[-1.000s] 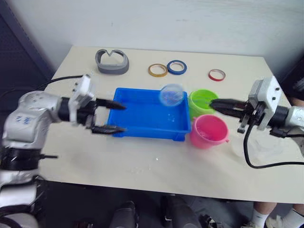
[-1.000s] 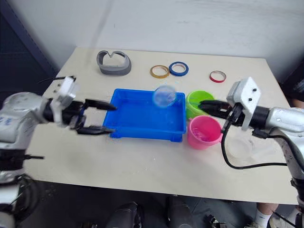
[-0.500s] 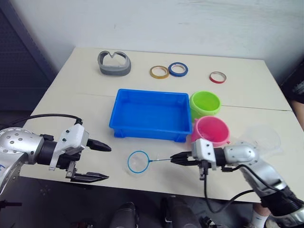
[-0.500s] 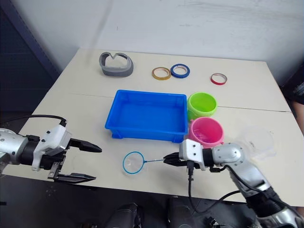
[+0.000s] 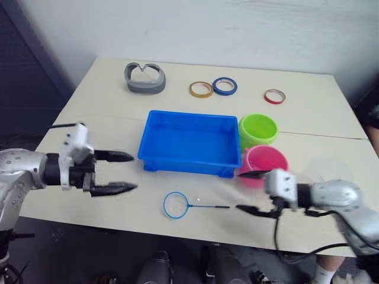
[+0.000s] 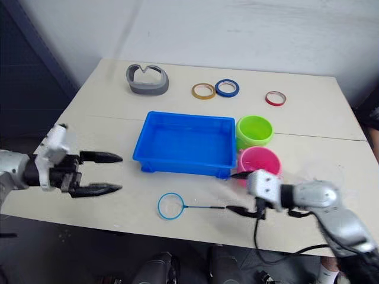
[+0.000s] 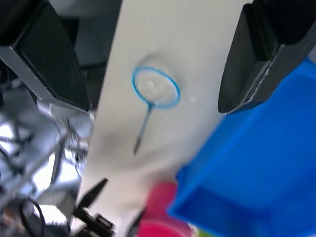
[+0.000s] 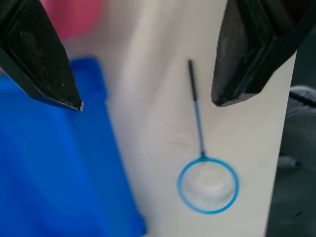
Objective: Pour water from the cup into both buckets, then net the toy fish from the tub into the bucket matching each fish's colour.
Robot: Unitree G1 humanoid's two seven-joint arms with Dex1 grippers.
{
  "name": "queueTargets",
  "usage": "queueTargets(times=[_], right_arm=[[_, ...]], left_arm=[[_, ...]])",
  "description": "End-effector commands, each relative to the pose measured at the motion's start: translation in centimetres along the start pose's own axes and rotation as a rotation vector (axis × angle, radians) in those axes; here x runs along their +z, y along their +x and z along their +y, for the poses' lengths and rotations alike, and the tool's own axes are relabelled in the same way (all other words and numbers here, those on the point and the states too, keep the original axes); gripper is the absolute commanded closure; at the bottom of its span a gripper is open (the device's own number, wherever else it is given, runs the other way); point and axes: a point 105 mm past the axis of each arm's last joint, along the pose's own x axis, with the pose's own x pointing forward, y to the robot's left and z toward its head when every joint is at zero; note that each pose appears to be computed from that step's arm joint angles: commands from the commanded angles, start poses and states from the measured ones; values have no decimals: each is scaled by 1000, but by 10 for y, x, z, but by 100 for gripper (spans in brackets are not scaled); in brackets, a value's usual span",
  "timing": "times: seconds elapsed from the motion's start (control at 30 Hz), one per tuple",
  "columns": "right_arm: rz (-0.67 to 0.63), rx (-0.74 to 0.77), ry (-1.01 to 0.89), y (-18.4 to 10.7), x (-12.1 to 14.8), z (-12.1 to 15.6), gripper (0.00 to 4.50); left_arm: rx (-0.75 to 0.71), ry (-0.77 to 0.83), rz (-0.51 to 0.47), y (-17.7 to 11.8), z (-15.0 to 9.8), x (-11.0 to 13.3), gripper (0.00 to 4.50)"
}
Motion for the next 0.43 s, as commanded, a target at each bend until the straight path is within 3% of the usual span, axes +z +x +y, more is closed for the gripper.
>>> queueTargets(times=[0.03,0.23,0.43], right_arm=[[50,-211,111,-65,5,-18,12],[255,-599,236,-167,-26,-30,12],[293,-704,272,-197,-36,-21,12]], left_arm=[[112,-25,-97,-13,29,11,0],[203,-13,-87,-16,64,5,0],[163,13,-110,-3,74,8,0]])
